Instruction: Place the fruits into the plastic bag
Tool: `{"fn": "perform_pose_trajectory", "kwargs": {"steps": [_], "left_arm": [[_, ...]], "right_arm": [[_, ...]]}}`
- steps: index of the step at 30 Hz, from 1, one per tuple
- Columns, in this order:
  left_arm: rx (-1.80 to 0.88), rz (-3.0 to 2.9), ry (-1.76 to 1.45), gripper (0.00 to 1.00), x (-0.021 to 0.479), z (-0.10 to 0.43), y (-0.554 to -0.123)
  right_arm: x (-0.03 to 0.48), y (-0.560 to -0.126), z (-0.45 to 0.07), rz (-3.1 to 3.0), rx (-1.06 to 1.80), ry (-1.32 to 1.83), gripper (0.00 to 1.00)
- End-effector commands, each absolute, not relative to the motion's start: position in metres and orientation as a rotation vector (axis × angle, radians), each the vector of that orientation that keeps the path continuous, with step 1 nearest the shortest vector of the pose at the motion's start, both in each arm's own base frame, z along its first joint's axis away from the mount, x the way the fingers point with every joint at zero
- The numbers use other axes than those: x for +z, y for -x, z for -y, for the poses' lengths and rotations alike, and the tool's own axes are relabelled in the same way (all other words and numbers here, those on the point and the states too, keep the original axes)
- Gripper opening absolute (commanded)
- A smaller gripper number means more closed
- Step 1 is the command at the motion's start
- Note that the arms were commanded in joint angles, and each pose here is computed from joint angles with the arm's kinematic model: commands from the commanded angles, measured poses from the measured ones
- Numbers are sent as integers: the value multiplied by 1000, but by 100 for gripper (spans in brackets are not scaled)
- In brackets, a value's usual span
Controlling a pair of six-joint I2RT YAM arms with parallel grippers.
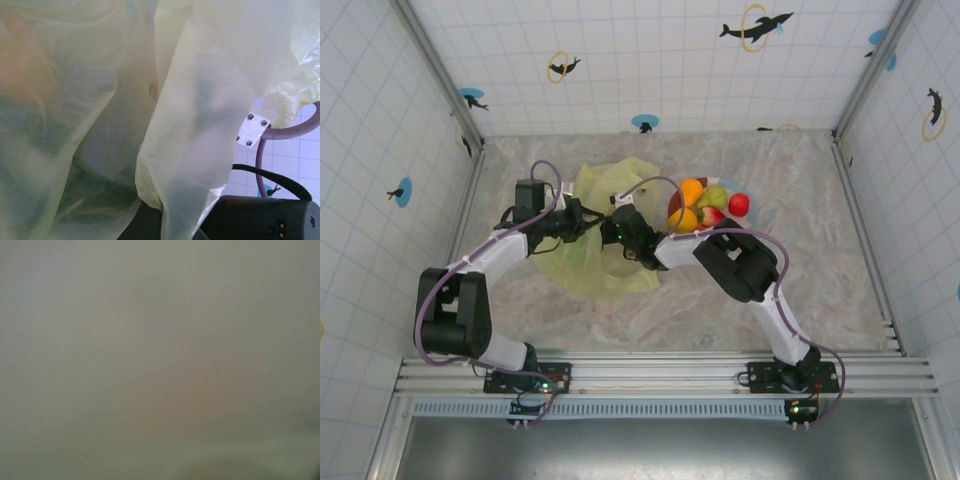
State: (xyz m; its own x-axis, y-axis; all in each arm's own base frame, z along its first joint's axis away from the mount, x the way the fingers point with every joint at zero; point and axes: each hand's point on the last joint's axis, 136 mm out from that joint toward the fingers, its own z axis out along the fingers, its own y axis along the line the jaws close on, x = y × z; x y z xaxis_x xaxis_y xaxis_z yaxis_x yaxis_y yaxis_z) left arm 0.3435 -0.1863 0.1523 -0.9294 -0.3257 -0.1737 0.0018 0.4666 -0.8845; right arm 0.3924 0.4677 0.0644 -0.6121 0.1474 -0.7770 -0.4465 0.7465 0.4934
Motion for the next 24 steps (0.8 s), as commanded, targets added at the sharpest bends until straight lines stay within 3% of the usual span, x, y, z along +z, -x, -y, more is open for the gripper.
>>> {"fn": "perform_pose_trajectory", "kwargs": {"steps": [1, 5, 7, 24], "left_arm": [[-1474, -2394, 281, 0, 153, 186, -342], [-1469, -2395, 279, 0, 153, 185, -342], [-1465, -2399, 282, 0, 152, 185, -342], [-1397, -2401, 269, 0, 150, 176, -349]], "right_arm": [[98, -395, -474, -1940, 975, 236, 87], [105, -392, -460, -1928, 961, 267, 92], [108, -387, -453, -1930, 929, 297, 99], [123, -337, -358, -2016, 543, 533, 97]]}}
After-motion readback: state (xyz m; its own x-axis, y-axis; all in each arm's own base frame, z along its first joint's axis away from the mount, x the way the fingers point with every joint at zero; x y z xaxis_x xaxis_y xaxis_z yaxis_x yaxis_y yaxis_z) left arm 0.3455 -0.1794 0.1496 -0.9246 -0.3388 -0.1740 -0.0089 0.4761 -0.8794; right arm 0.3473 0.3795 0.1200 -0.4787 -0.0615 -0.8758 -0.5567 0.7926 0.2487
